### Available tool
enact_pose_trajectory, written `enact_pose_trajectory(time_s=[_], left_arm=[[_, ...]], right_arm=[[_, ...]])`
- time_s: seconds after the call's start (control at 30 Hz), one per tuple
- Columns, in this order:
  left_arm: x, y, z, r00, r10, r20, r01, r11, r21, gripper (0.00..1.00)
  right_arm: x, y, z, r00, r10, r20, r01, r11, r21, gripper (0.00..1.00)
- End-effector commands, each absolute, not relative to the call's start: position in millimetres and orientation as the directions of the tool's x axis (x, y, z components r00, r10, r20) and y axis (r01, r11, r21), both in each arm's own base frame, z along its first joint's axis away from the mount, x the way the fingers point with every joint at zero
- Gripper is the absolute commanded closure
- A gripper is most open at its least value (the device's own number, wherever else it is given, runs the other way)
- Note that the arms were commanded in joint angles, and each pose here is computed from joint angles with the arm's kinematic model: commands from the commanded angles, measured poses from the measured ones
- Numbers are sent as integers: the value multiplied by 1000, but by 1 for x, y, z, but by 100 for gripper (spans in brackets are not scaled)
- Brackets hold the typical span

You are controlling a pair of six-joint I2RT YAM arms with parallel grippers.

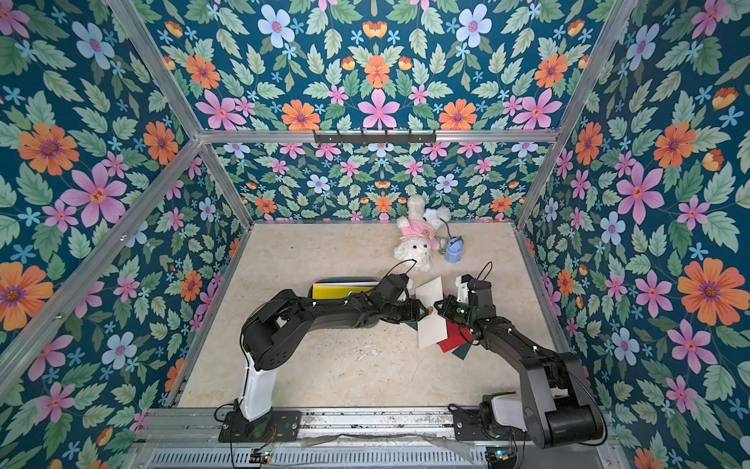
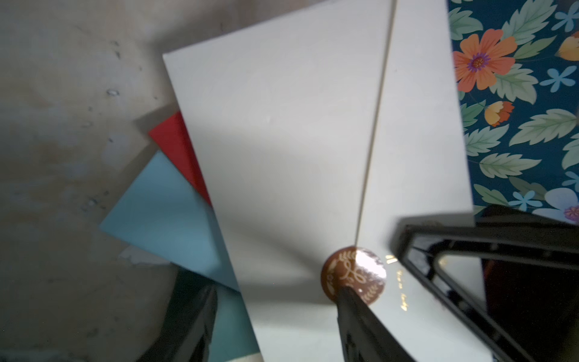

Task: Put the sealed envelopes into the storage box
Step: Pick up the envelope from the center of the board, then place the envelope in the storage box.

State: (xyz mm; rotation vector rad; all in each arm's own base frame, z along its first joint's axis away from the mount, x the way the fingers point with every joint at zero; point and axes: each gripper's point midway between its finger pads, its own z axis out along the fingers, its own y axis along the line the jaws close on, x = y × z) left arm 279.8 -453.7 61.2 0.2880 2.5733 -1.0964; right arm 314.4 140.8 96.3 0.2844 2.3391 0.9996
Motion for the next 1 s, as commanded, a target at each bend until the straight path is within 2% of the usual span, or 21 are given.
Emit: enact_pose_trajectory(time_s=[0.0, 0.1, 0.23, 0.33, 0.43, 0.53, 0.67, 0.8, 0.97], left_arm=[[287, -448, 90, -890, 65, -452, 366, 695, -620, 32], [290, -438, 128, -849, 52, -526, 411, 690, -596, 31], [293, -409, 177, -781, 23, -624, 447, 718, -533, 31], [301, -359, 197, -747, -53, -663, 384, 780, -494, 30], [310, -289, 199, -736, -162, -657, 265, 824, -500, 30], [314, -209, 195, -710, -280, -646, 117, 858, -501, 29], [304, -127, 197, -651, -340, -679, -19, 901, -433, 27], [291, -90, 204, -617, -329, -715, -80, 930, -359, 27], [280, -67, 211, -573, -320, -755, -125, 944, -305, 27]], right_arm=[[322, 134, 118, -773, 345, -533, -104, 759, 642, 100], [327, 135, 152, -724, 314, -614, -187, 768, 612, 100], [330, 155, 202, -624, 203, -754, -378, 767, 519, 100], [328, 189, 229, -527, 44, -849, -551, 743, 381, 100], [326, 227, 244, -443, -122, -888, -693, 676, 253, 100], [326, 264, 246, -366, -291, -884, -797, 588, 136, 100], [314, 316, 233, -215, -506, -835, -925, 381, 7, 100], [312, 358, 215, -142, -620, -772, -974, 226, -2, 100], [316, 392, 189, -97, -734, -672, -994, 107, 26, 100]])
